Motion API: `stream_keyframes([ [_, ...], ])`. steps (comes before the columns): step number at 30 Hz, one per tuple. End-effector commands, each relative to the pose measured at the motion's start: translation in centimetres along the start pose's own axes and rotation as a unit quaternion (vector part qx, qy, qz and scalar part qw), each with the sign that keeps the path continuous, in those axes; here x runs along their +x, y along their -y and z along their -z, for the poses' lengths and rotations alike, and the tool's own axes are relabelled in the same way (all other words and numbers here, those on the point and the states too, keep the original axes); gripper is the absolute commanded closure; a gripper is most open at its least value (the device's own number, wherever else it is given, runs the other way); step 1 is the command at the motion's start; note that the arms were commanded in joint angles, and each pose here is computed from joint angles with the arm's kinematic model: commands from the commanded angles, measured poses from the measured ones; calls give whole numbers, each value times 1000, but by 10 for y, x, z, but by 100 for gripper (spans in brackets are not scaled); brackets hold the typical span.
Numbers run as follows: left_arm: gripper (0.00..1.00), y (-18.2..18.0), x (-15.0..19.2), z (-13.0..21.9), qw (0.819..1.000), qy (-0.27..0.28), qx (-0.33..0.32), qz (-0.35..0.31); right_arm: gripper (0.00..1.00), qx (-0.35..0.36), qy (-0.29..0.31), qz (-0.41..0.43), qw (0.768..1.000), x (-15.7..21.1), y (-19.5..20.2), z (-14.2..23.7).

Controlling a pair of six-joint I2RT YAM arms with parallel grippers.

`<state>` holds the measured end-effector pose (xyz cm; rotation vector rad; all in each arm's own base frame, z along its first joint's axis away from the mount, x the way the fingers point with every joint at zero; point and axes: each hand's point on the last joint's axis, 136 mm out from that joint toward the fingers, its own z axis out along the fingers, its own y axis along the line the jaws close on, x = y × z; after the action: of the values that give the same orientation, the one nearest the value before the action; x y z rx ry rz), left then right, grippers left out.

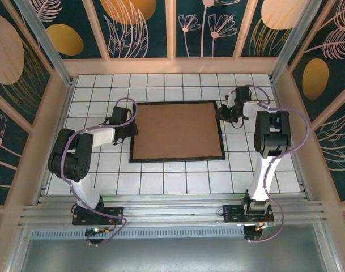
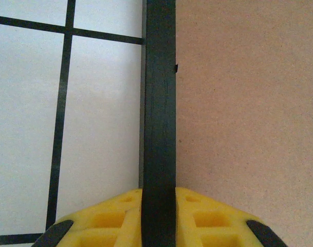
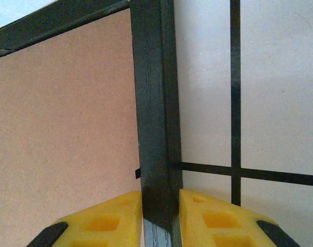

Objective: Put the photo into the frame

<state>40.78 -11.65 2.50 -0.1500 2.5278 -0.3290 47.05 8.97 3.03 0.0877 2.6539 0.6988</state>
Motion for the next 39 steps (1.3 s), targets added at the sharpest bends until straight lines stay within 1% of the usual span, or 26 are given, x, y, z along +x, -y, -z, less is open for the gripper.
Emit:
stream_keyframes([
  [1,79,8,0,-2,1000,-5,11,-9,76,-13,-11,-9,1000,1,4,-5],
  [4,79,8,0,-2,1000,-5,11,-9,77,-9,-12,-10,1000,0,7,-6],
  [14,79,11,1,-2,1000,-8,20,-7,78,9,-44,-15,999,18,11,-18],
  [17,79,13,2,0,1000,-10,26,-3,78,20,-54,-10,998,30,5,-16],
  [22,79,14,9,6,999,-15,35,16,78,21,-55,-17,998,56,-7,-3],
  [26,79,-1,28,10,999,-30,8,41,79,13,-57,-23,998,78,-18,9],
  [27,79,-1,26,17,999,-21,8,43,79,11,-54,-26,998,80,-19,12],
  [29,79,-6,31,18,999,-22,1,45,78,14,-47,-30,998,79,-18,19],
  [31,79,-9,34,18,999,-25,-8,45,77,20,-30,-38,999,68,-12,27],
  [35,79,-15,35,17,999,-24,-24,40,72,0,2,-46,999,42,-15,41],
  [37,80,-16,33,17,999,-22,-26,41,68,-6,6,-41,999,34,-18,42],
  [39,80,-14,32,16,999,-22,-23,40,66,0,0,-40,999,31,-14,39],
])
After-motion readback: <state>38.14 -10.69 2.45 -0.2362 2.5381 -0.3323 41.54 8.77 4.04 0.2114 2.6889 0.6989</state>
